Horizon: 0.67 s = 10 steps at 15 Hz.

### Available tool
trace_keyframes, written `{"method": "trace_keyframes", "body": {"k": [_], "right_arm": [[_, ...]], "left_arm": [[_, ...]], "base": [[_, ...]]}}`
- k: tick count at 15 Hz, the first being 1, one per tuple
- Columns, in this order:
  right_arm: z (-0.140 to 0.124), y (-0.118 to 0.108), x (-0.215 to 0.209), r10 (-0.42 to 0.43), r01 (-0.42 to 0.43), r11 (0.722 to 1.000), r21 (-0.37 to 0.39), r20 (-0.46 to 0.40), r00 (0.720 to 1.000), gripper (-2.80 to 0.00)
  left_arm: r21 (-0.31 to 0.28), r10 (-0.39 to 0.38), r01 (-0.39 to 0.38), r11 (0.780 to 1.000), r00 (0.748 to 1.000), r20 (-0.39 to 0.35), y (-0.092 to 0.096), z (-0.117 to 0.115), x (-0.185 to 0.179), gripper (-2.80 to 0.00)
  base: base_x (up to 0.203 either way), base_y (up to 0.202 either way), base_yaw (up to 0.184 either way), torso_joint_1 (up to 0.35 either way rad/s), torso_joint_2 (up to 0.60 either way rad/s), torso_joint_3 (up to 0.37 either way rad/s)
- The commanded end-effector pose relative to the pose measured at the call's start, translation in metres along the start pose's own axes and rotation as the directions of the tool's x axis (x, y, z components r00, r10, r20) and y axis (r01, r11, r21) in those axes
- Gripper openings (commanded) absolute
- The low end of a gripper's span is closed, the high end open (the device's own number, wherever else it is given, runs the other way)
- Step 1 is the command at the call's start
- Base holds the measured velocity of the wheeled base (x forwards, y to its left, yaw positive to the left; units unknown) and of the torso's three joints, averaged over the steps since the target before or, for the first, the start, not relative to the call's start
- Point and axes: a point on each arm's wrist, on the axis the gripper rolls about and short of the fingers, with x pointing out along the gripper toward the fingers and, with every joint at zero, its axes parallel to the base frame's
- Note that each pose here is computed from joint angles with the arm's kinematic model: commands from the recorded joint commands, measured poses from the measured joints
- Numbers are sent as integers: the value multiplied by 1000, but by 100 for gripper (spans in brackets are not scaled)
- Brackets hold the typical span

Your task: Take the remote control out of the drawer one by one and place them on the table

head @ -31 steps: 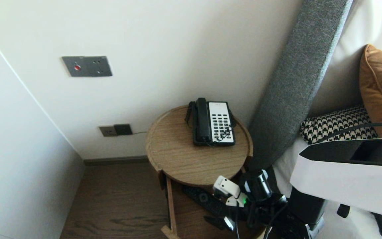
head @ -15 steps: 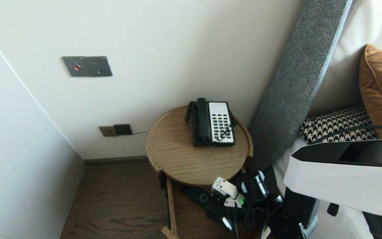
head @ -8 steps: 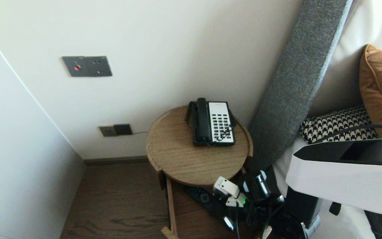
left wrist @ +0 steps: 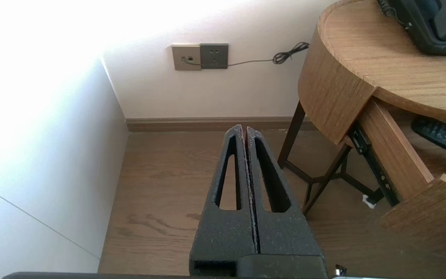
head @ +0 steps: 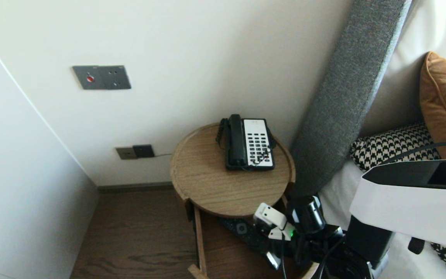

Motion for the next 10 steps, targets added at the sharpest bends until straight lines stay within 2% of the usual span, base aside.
{"method": "trace_keyframes", "body": {"k": [1,5,7,10], "right_arm": [[3,4,-11,14,-14,1000,-8,14,1000,-280],[-16,17,-22,89,-89,996,3,-51,995,-280],[-19,21,-24,130,-130,992,4,-53,990,-280],[-15,19,-22,174,-175,981,-85,-19,985,-280]], "left_arm": [[0,1,-1,1000,1000,1,0,0,0,-280],[0,1,-1,1000,1000,1,0,0,0,-280],[0,1,-1,1000,1000,1,0,0,0,-280],[0,1,-1,1000,1000,1,0,0,0,-280]], "base": [[0,0,0,0,0,0],[0,0,0,0,0,0],[0,0,0,0,0,0],[0,0,0,0,0,0]]}}
